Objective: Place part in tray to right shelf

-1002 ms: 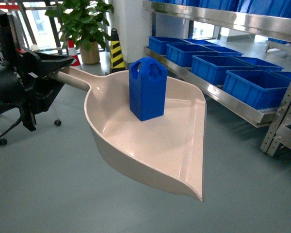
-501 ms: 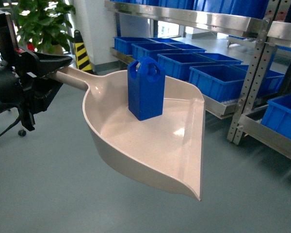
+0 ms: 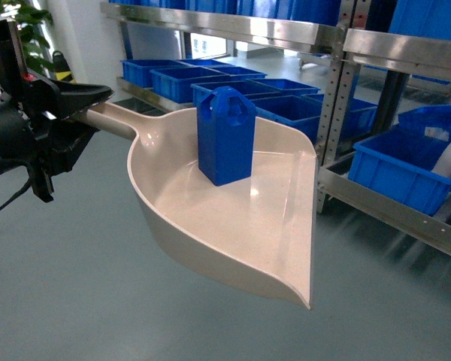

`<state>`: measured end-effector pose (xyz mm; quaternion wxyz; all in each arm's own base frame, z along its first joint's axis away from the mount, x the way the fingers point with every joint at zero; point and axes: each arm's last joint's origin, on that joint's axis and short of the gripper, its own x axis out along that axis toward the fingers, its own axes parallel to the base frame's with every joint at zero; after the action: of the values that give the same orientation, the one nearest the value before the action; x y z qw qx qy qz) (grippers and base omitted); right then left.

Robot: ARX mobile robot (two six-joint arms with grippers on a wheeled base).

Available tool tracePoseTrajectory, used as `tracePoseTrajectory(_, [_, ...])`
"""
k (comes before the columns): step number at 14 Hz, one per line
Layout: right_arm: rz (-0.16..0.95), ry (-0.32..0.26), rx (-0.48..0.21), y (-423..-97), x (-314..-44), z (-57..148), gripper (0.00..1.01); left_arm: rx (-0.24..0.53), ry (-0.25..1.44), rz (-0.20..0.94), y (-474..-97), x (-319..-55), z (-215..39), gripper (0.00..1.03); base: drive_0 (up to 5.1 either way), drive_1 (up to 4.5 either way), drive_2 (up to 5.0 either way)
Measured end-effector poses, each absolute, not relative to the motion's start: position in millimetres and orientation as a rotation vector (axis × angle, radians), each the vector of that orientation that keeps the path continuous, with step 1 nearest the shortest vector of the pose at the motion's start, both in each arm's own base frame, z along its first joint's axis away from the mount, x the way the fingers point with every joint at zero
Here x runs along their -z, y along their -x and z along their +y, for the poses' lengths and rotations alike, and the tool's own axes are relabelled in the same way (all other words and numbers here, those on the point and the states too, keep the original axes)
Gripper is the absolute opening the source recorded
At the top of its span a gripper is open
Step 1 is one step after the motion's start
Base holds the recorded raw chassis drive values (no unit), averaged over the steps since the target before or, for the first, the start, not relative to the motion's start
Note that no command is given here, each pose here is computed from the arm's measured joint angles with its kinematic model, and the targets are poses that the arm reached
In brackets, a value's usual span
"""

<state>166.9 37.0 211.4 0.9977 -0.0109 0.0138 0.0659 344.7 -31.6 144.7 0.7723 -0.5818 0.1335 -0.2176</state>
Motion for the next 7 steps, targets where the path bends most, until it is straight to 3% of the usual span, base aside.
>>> tracePoseTrajectory(7, [0.027, 0.022, -0.132, -166.9, -211.5, 37.0, 0.98, 0.474, 1.261, 0.291, -344.7, -144.7, -32.0, 0.16, -1.6, -1.57, -1.6])
